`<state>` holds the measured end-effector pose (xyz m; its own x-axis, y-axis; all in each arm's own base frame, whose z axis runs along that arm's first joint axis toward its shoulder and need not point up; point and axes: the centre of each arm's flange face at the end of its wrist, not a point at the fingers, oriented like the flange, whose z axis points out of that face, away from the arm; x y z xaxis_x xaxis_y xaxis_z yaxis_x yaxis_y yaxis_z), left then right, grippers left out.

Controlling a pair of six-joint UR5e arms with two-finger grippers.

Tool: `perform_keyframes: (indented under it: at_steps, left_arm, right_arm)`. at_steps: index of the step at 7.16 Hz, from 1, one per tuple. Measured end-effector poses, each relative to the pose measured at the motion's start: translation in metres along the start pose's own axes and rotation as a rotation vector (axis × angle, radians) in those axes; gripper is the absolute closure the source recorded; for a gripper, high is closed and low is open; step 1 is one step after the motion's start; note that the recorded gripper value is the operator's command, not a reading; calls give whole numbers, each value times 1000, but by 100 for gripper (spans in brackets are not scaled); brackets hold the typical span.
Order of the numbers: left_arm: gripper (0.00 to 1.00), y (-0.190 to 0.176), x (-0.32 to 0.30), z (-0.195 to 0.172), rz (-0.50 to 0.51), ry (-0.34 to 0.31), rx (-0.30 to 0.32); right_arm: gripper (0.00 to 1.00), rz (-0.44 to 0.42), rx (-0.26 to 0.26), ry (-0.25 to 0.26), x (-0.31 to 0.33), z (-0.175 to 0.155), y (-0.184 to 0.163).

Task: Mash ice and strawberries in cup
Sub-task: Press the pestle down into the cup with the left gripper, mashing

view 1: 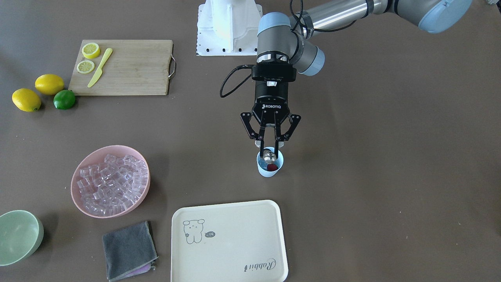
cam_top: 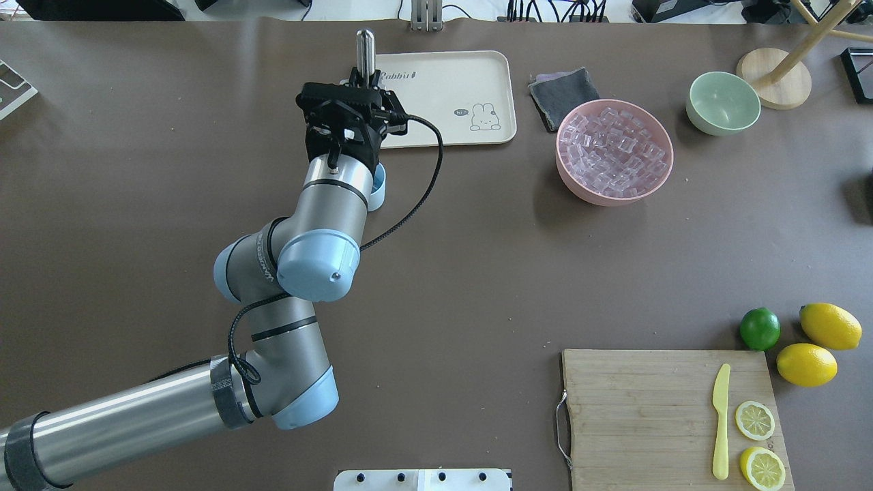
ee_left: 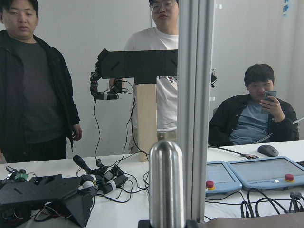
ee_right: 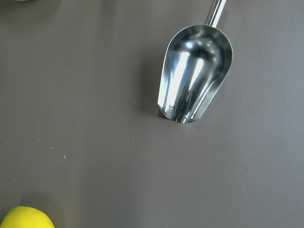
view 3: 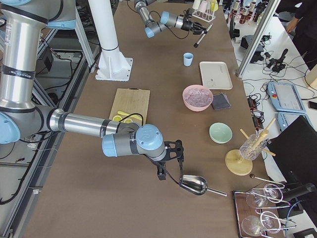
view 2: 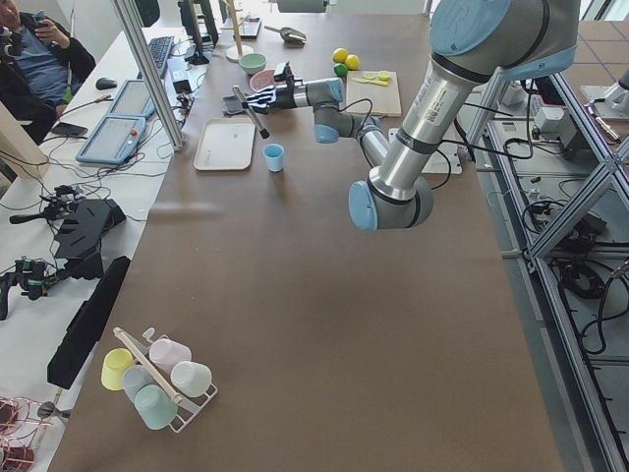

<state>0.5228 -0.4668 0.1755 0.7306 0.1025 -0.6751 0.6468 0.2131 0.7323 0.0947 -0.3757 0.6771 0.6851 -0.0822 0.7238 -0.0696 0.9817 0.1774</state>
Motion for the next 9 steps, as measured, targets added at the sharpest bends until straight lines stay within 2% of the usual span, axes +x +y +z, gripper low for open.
perform_keyframes:
  at_steps: [2,7,9]
  left_arm:
    - [80,31,-4,-9,10,11,-15]
    - [80,18,-22,11,11,-19,7]
    - [80,34,-27,22,0,-35,-3]
  right_arm:
    - [1,18,-3,4,6,1,10]
    - [1,24,7,4,9,-3,14]
    - [1,26,9,7,9,-4,14]
